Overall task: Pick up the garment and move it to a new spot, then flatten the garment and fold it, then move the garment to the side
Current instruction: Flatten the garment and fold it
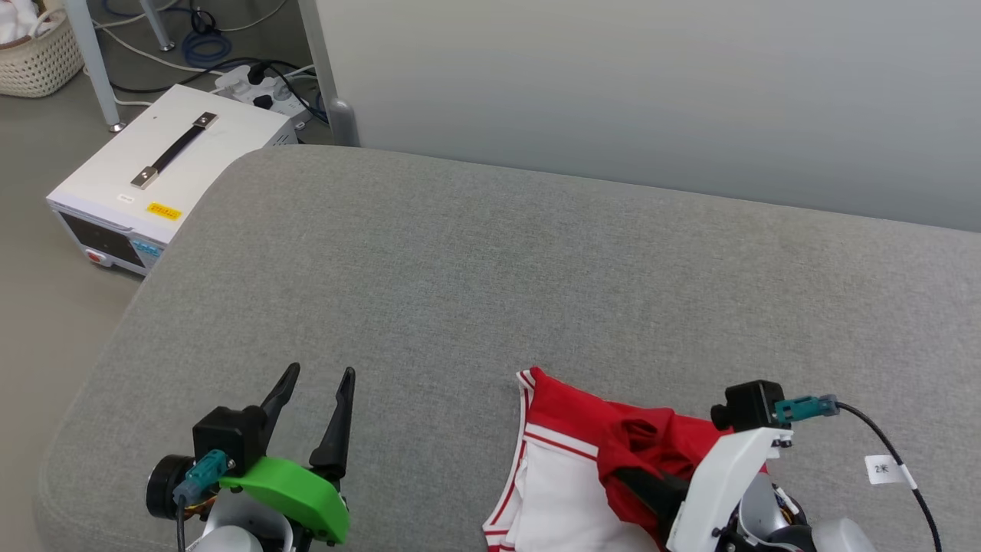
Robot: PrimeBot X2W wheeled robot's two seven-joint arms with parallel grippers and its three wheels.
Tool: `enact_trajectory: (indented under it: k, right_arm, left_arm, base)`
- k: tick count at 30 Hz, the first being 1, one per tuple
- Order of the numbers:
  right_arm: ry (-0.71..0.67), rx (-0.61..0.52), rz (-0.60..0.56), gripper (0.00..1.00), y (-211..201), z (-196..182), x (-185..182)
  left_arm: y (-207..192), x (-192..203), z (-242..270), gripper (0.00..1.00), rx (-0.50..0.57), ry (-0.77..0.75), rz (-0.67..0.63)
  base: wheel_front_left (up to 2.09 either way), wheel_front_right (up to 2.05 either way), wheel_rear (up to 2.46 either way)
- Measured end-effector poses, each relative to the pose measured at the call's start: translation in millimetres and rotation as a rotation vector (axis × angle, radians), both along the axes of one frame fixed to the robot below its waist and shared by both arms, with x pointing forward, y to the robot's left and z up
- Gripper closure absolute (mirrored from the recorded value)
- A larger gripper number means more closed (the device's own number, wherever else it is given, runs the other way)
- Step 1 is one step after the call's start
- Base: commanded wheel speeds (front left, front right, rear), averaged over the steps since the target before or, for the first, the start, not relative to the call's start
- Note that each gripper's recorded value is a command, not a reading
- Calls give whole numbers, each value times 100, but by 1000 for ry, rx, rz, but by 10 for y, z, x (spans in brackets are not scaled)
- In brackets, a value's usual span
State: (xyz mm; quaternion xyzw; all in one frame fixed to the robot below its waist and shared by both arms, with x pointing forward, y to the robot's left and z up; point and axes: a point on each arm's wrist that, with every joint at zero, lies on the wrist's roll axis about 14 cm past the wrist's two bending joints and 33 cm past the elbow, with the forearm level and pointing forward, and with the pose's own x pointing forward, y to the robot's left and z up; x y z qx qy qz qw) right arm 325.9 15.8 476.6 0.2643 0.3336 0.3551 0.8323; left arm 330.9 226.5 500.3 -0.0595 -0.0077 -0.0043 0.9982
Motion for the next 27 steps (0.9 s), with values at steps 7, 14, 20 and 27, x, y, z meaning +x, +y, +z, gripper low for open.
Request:
enact_trajectory:
  k: [7, 14, 20, 27]
  right_arm:
    - [-10, 31, 19, 100, 282, -84, 58]
    - [-2, 19, 4, 100, 405, -252, 185]
    - [23, 21, 41, 0, 559, -355, 97]
    - [-4, 50, 97, 0, 720, -210, -10]
  left_arm:
    - [72, -71, -22, 0, 0, 7, 25]
    - [138, -114, -65, 0, 0, 22, 48]
    - [167, -136, -84, 0, 1, 28, 58]
    - [160, -125, -41, 0, 4, 14, 53]
  base:
    - [0, 0, 0]
    - [0, 0, 0]
    - [0, 0, 0]
    - [0, 0, 0]
